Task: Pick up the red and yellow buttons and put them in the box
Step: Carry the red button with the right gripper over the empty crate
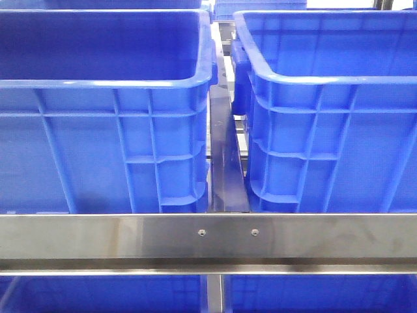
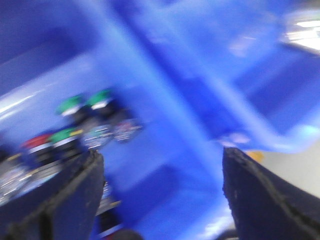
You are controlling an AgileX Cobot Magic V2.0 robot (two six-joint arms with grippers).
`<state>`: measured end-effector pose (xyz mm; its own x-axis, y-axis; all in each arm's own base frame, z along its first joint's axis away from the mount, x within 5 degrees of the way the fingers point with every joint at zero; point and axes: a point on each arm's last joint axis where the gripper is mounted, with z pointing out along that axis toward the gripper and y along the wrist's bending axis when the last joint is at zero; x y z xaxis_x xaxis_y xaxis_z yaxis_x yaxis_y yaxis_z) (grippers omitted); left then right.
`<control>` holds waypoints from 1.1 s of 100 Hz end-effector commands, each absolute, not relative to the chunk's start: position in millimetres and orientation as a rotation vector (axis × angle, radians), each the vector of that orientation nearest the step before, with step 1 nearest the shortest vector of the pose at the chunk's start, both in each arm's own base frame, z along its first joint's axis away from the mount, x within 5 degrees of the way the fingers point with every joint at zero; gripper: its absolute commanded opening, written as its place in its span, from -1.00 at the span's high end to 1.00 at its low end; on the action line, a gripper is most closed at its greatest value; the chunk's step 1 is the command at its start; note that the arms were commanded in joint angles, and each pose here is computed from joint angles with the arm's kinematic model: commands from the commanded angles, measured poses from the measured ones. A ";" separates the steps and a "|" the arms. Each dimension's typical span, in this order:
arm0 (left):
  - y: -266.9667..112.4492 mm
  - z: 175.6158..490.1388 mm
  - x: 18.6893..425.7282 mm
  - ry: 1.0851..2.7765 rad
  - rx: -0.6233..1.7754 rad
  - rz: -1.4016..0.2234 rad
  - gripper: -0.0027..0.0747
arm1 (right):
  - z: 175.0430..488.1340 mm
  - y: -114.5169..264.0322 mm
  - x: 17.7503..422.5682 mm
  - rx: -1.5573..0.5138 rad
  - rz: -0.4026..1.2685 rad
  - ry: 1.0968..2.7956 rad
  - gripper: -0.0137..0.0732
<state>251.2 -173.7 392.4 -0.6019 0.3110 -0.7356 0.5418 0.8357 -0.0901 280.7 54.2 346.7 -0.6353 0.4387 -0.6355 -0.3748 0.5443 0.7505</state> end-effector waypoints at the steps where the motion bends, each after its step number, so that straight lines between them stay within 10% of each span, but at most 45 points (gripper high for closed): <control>1: -150.6 416.8 250.5 2.135 0.494 -0.406 -0.29 | 372.5 51.8 272.3 -0.005 1.216 1.812 0.31; 82: -25.8 364.7 116.4 1.899 0.100 -0.238 -0.28 | 369.5 37.6 284.3 -0.002 0.912 1.776 0.31; 110: -19.3 361.1 88.5 1.817 0.107 -0.221 0.50 | 368.0 12.5 296.7 0.029 0.474 1.737 0.31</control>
